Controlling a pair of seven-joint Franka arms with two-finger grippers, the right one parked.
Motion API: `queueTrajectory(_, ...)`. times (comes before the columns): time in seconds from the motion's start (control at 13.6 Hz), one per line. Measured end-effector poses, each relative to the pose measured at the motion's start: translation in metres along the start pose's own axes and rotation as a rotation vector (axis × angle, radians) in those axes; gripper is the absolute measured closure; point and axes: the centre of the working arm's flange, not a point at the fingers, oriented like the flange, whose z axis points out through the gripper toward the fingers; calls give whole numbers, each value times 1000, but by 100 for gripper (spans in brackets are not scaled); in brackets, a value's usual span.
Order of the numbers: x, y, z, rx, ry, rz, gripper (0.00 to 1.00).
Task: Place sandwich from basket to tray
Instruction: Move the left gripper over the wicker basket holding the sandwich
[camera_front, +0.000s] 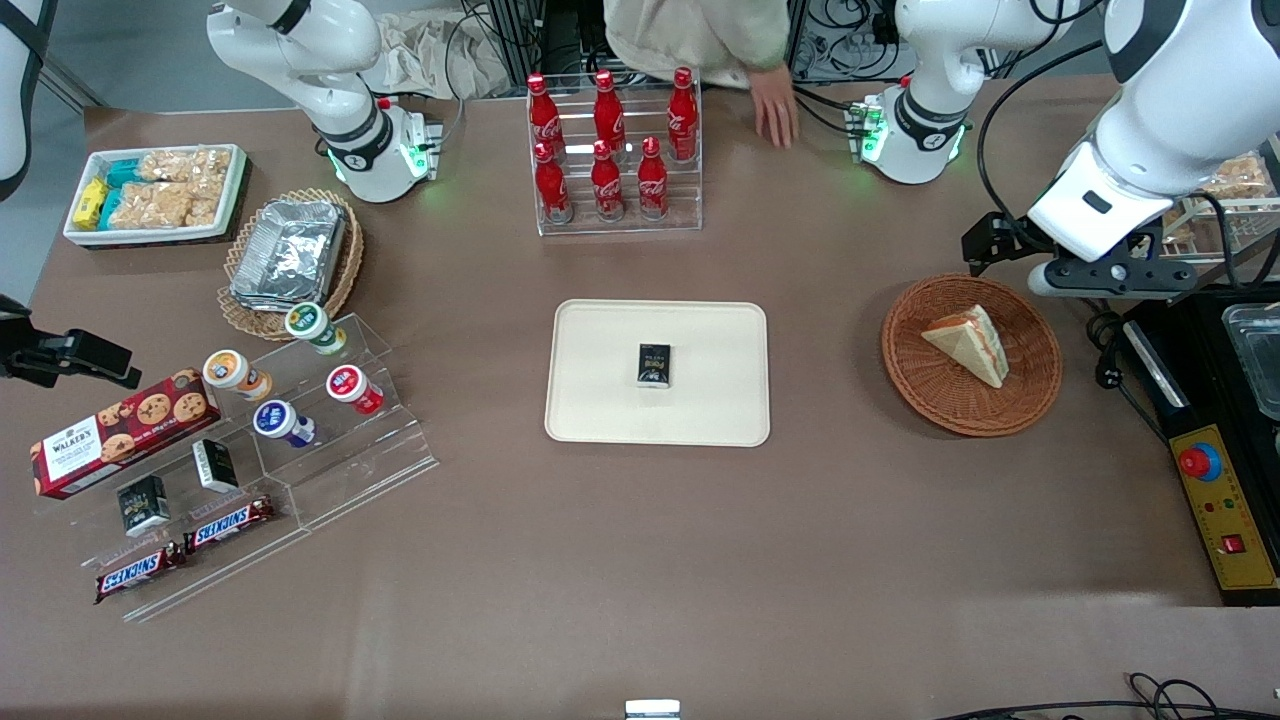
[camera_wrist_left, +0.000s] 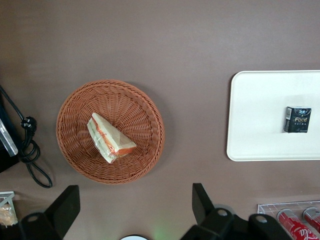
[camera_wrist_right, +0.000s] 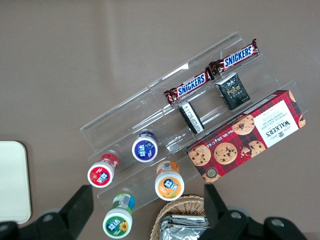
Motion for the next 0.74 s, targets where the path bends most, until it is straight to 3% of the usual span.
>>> queueTrajectory(0.37,0,-12,-3,-3,2,-23,0)
queueTrajectory(0.74,-21,-82,-21,-23,-39,-179,0)
